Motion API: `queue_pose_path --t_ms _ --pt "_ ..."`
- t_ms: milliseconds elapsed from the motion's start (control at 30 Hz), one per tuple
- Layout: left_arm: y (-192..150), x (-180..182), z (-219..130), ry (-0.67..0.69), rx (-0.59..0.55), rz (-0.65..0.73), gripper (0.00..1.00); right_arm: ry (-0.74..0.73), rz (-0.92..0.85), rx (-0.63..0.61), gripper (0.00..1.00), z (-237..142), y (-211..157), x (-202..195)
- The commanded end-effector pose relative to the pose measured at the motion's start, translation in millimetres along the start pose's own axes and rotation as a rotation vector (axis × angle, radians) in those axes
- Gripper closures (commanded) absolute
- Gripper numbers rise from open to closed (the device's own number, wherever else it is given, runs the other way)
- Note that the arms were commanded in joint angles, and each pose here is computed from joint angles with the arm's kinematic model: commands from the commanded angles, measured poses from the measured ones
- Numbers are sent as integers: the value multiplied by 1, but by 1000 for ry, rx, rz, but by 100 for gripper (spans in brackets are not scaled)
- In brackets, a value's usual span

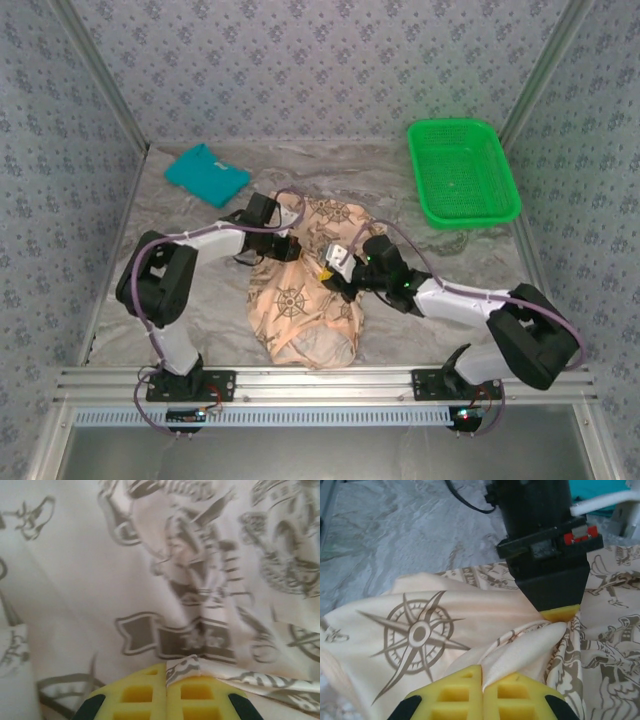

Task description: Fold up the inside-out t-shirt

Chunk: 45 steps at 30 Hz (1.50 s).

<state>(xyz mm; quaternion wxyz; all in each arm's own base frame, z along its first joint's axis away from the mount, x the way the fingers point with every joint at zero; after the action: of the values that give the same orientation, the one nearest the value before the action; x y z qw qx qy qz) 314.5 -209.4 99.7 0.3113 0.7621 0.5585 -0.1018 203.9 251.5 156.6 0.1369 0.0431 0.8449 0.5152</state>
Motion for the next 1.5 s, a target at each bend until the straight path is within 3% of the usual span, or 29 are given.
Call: queue_pose_path --t_ms 0,67,133,200,300,500,733,867,1033,1200,1333,1467 --pt "2 17 13 67 -11 -44 97 91 -8 -1 100 -11 -10 20" --pt "-1 18 17 56 1 -54 94 72 7 8 95 -15 -13 21" --pt "-3 14 15 27 3 -51 82 54 46 37 92 -15 -20 17" --pt "-4 7 6 -14 -11 -42 73 24 143 75 90 -15 -25 7" --pt "-6 -8 -18 -55 -40 -42 66 67 299 28 88 -18 -20 -6" --pt "-20 -51 -58 -221 -111 -59 60 191 346 -53 84 -26 0 -7" --pt "-36 -91 -39 -347 -17 -48 59 234 347 -122 84 -35 9 -16" --pt "-48 -86 -19 -307 47 -46 65 214 370 -105 93 -33 9 -25" --pt "-70 -72 -7 -255 90 15 97 96 517 -15 99 -36 -8 -45" --pt "-87 -68 -12 -217 86 86 100 -106 665 211 90 -39 -51 -64" --pt "-89 -75 -20 -274 68 108 100 -122 651 322 84 -31 -68 -60" --pt "-86 -83 -30 -318 20 140 100 -182 566 414 63 -28 -66 -54"
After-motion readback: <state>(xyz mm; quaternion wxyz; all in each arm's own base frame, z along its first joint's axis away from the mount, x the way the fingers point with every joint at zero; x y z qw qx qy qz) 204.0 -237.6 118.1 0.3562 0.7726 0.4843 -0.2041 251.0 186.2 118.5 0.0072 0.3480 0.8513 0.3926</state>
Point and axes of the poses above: each hand's point on the last joint's axis, 136 mm out from that joint toward the fingers, its own z axis out along the fingers, its own x axis along the line the jaws close on, y = z × x, the point moved 7 cm from there along -z, back along the fingers, and after that the axes turned 9 degrees about -z, right-handed, at the moved point
